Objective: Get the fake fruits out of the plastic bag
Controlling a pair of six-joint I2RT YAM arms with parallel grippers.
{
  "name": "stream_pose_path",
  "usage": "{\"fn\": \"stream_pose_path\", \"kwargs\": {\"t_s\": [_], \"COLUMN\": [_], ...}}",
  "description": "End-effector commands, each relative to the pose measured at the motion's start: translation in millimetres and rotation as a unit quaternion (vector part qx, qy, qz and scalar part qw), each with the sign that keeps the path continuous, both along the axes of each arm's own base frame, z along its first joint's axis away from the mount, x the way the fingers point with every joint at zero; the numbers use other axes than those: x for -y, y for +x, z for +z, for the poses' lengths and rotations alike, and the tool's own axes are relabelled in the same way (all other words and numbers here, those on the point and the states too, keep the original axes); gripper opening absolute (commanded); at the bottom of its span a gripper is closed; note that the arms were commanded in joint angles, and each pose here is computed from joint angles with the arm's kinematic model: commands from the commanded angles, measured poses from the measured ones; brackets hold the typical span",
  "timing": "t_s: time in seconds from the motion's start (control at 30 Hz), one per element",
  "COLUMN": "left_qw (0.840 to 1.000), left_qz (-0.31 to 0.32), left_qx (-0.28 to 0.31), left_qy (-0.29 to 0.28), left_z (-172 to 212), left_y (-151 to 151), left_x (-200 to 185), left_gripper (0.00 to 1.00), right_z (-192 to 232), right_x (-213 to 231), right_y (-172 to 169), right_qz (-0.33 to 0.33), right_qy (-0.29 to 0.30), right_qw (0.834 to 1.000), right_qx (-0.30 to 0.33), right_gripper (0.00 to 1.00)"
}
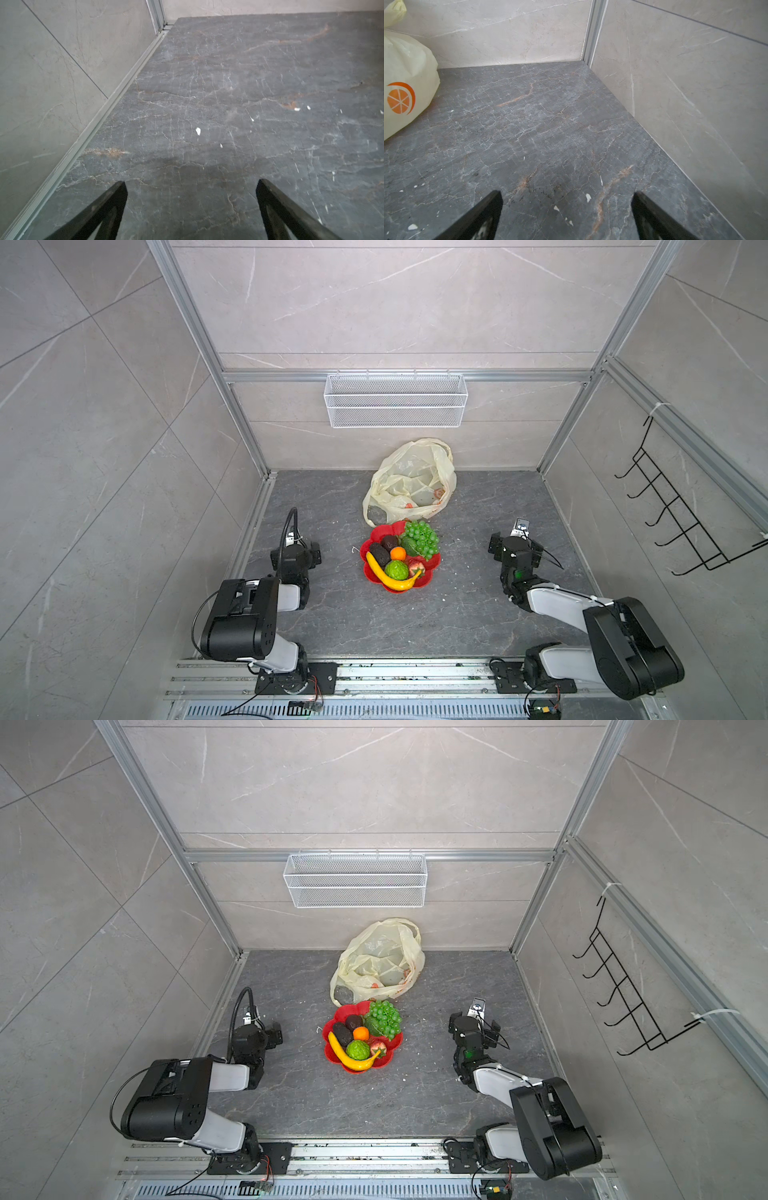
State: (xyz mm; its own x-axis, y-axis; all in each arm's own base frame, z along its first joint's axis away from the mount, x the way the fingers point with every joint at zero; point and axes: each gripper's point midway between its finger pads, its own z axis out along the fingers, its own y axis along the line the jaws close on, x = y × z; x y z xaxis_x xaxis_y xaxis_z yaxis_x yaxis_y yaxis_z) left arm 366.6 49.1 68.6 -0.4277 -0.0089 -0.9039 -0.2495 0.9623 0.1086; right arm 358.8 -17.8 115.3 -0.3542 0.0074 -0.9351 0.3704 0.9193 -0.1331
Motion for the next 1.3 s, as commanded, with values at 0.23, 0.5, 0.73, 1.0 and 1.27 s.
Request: {"fn": "stream_pose_path", "kwargs": {"t_s": [0.23,0.5,0.73,1.0,1.27], "left_qw": [0.999,0.999,0.999,0.999,0.999], "left_qz": [-0.011,-0.011,-0.011,-0.011,-0.011], "left_qx": [0.040,0.039,0.039,0.039,0.039], "left_qy": [-0.029,-0.029,-0.029,-0.028,-0.029], "left_z": [20.0,20.0,19.6,19.8,19.5], "left_y": [13.2,13.0,13.0,13.1,13.1], "left_x": [4.8,5.1,4.9,4.9,5.0], "left_gripper": [1.00,1.00,1.00,1.00,1.00], "right_z": [-12.3,-20.6,-20.0,-19.8,-19.8], "right_x": [-18.6,-21.4,-20.3,-20.3,-20.3], "right_y": [29.6,29.9,29.5,29.6,29.6], "right_qz": [0.123,0.151,0.149,0.148,0.149], "right_qy": [0.049,0.066,0.063,0.063,0.063], "right_qw": [0.991,0.986,0.987,0.987,0.987], "right_qx": [0.009,0.013,0.015,0.015,0.015], "right_gripper": [1.00,1.00,1.00,1.00,1.00]}}
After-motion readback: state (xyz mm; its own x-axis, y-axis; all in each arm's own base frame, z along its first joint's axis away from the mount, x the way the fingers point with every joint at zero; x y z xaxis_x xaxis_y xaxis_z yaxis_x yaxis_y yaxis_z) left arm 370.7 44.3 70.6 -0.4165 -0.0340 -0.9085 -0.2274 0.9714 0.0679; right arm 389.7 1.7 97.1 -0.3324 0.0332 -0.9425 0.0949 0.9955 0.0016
